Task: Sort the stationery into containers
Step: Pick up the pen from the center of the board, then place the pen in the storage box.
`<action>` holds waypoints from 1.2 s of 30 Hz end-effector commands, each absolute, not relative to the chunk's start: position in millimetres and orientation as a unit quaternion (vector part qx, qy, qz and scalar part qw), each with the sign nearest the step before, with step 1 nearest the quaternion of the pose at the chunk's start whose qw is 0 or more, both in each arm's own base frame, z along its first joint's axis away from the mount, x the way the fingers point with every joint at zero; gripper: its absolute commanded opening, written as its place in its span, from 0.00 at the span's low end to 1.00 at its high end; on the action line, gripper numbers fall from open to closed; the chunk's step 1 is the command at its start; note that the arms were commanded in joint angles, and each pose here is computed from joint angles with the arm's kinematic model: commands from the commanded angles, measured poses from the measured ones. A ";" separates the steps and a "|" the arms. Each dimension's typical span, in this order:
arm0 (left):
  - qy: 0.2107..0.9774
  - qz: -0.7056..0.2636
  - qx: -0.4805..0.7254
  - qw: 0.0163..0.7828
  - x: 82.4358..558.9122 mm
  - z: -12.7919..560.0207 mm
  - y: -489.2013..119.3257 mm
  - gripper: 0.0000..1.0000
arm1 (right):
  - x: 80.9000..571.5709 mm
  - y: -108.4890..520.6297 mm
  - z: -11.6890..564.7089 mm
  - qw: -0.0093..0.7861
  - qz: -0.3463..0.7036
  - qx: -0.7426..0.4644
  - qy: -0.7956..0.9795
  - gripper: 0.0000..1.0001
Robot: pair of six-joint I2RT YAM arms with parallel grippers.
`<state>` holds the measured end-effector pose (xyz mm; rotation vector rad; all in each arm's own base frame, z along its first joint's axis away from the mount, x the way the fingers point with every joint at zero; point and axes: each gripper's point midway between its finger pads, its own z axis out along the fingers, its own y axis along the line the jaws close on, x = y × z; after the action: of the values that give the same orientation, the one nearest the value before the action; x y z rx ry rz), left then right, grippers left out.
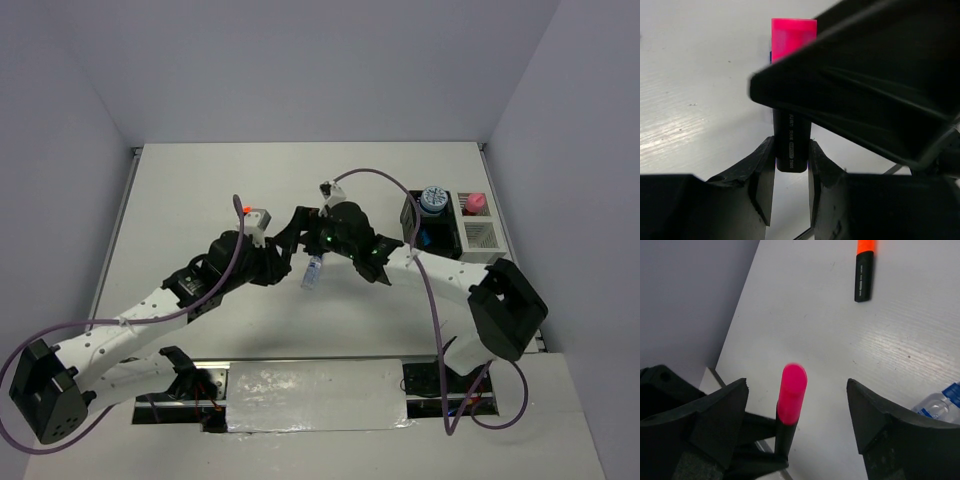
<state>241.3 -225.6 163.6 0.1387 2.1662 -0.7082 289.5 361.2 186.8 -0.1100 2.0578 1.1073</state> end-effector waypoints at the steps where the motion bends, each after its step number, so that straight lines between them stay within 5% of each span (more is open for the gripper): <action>1: 0.836 -0.316 0.079 0.441 241.4 183.1 -240.5 0.00 | 297.6 384.5 215.9 0.403 0.476 -0.051 0.780 0.84; 5: 0.838 -0.299 0.073 0.449 245.6 185.0 -235.0 0.03 | 288.8 393.3 214.7 0.385 0.497 -0.067 0.774 0.49; 6: 0.840 -0.293 0.074 0.451 246.7 186.3 -233.5 0.05 | 285.6 392.2 212.3 0.382 0.500 -0.069 0.774 0.22; 8: 0.839 -0.283 0.071 0.460 251.6 192.0 -231.5 0.22 | 281.2 388.5 213.8 0.383 0.501 -0.073 0.772 0.00; 9: 0.842 -0.276 0.071 0.459 251.9 191.9 -229.5 0.33 | 280.7 386.4 216.4 0.387 0.502 -0.075 0.770 0.00; 11: 0.839 -0.272 0.072 0.465 254.6 199.7 -228.4 0.85 | 284.7 374.7 222.8 0.404 0.493 -0.088 0.765 0.00; 12: 0.838 -0.271 0.071 0.468 254.9 203.7 -227.9 0.99 | 290.0 366.7 225.5 0.413 0.485 -0.089 0.765 0.00; 16: 0.853 -0.241 0.062 0.459 248.1 211.7 -211.1 0.99 | 325.4 280.8 255.2 0.496 0.430 -0.056 0.752 0.00; 21: 0.877 -0.183 0.039 0.443 241.5 211.8 -183.7 0.99 | 361.7 121.8 280.1 0.628 0.164 0.053 0.758 0.00; 24: 0.884 -0.157 0.036 0.440 240.9 206.9 -173.4 0.99 | 359.4 37.1 283.7 0.637 0.003 0.143 0.758 0.00; 30: 0.883 -0.157 0.021 0.442 242.6 208.4 -171.7 0.99 | 348.5 -25.1 267.6 0.614 -0.123 0.223 0.747 0.00; 36: 0.879 -0.161 0.028 0.448 243.0 217.0 -172.8 0.99 | 349.8 -41.0 248.4 0.603 -0.135 0.243 0.748 0.00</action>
<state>236.3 -172.9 193.2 0.0958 2.2358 -0.3814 353.9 -22.0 248.2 0.5076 1.7621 -0.2320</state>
